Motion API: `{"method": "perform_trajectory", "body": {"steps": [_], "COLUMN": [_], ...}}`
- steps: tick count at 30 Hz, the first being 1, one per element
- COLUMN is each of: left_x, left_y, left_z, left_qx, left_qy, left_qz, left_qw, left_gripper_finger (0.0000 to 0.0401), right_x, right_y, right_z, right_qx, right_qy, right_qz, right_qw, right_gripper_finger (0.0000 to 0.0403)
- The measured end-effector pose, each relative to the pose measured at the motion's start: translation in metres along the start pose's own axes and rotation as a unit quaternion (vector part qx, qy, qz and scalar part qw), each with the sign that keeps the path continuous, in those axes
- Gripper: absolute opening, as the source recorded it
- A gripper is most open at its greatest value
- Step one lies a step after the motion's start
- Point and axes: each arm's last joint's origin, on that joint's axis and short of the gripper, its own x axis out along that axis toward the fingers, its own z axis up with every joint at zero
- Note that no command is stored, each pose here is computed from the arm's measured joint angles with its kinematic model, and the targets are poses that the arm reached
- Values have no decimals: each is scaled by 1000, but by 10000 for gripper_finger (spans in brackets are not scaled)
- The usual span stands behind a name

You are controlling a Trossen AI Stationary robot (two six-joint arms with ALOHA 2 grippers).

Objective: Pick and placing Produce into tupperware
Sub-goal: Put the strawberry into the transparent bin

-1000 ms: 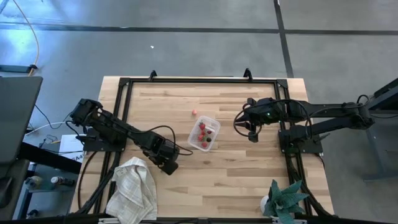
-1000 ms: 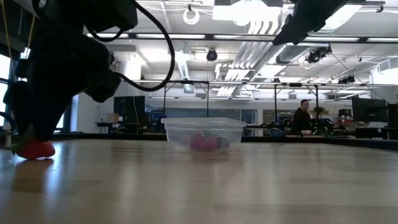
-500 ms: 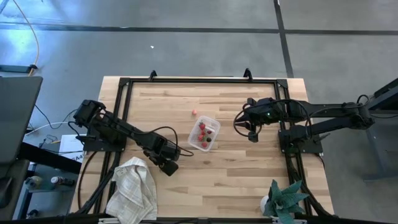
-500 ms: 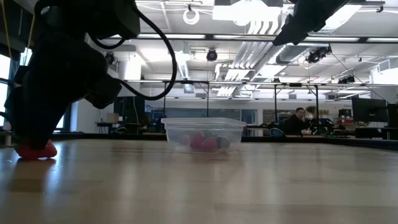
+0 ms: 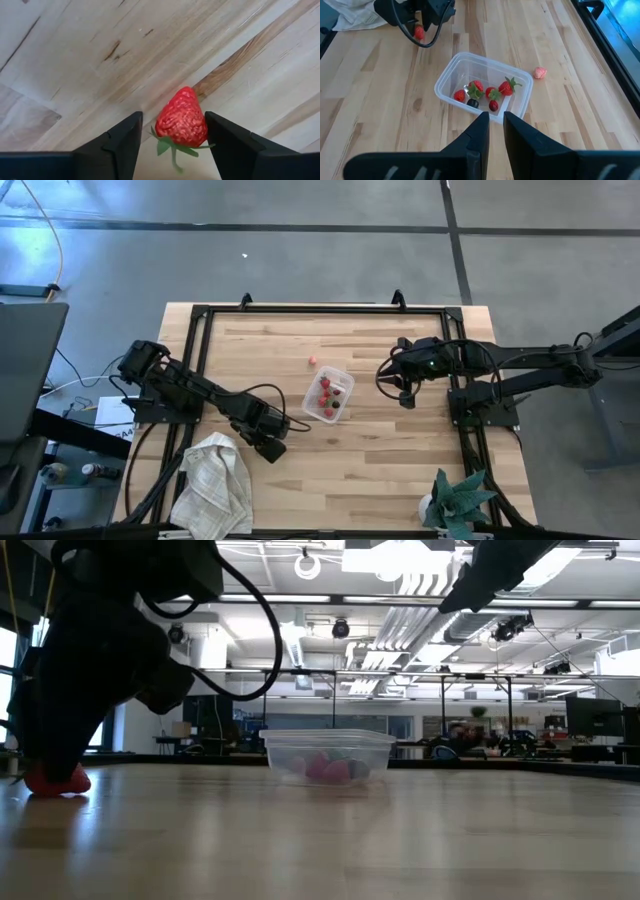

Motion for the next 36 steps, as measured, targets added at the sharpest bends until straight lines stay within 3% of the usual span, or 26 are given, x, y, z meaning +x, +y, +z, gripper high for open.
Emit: {"method": "perform_trajectory", "body": {"steps": [8, 15, 27, 36], "left_x": [1, -3, -21, -53], "left_y": [1, -5, -28, -58], "left_z": [0, 2, 9, 19], "left_qx": [10, 34, 77, 150], "left_qy": [-2, -8, -70, -176], "left_qz": [3, 2, -19, -29], "left_qw": [1000, 999, 994, 973], "left_gripper_finger": [161, 149, 148, 148], "right_x": [0, 0, 0, 0], "right_y": [0, 0, 0, 0], "right_z": [0, 0, 0, 0], "right_qx": [0, 0, 0, 0], "right_qy": [0, 0, 0, 0], "right_qz": [0, 0, 0, 0], "right_qw": [1000, 1000, 1000, 1000], "right_gripper_finger": [47, 47, 47, 47]}}
